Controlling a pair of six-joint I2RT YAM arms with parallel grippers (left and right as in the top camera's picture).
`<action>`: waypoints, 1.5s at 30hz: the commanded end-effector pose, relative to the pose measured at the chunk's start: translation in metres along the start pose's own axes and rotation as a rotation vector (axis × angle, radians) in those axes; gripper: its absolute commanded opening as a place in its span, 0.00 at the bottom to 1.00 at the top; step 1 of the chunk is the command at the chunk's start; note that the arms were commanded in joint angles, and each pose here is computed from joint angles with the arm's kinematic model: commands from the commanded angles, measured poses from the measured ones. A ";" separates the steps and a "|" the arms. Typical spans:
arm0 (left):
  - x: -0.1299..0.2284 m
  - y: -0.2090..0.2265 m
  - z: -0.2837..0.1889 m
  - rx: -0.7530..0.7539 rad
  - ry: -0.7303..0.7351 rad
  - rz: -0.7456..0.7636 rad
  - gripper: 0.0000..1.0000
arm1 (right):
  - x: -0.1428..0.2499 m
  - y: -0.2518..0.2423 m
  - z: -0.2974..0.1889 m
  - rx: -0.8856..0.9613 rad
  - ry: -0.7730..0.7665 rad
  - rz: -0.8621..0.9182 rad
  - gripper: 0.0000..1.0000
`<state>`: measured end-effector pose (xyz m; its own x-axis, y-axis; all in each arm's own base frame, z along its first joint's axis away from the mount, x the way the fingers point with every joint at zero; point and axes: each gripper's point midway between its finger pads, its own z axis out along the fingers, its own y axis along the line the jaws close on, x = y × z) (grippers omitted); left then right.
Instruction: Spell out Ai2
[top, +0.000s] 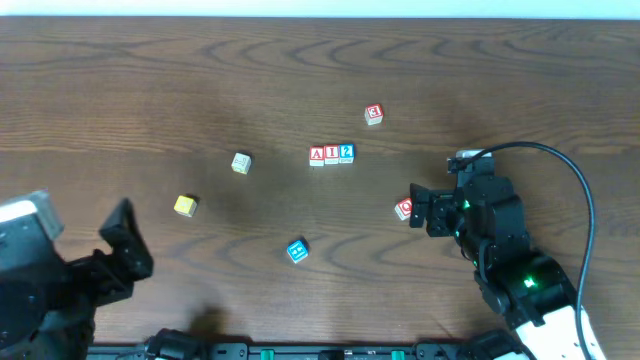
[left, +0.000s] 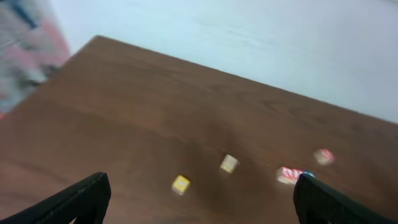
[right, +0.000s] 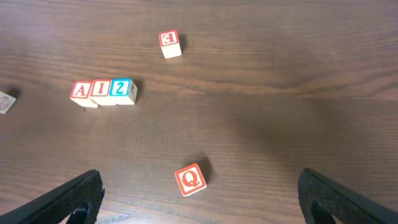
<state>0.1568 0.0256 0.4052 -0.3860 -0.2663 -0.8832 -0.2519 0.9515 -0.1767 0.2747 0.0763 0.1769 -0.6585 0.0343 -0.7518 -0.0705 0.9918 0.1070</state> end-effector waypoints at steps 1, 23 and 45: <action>0.010 0.016 -0.005 -0.063 -0.010 -0.037 0.95 | 0.002 -0.003 0.001 0.007 0.004 0.017 0.99; 0.156 0.047 0.124 -0.067 -0.120 -0.115 0.95 | 0.002 -0.003 0.001 0.007 0.004 0.017 0.99; 0.222 0.058 0.186 -0.074 -0.081 -0.235 0.95 | 0.002 -0.003 0.001 0.007 0.004 0.017 0.99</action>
<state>0.2229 0.0499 0.1164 -0.2540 -0.4512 -0.8555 -0.3914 0.8568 -0.3357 0.2746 0.0763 0.1767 -0.6590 0.0341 -0.7514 -0.0704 0.9918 0.1068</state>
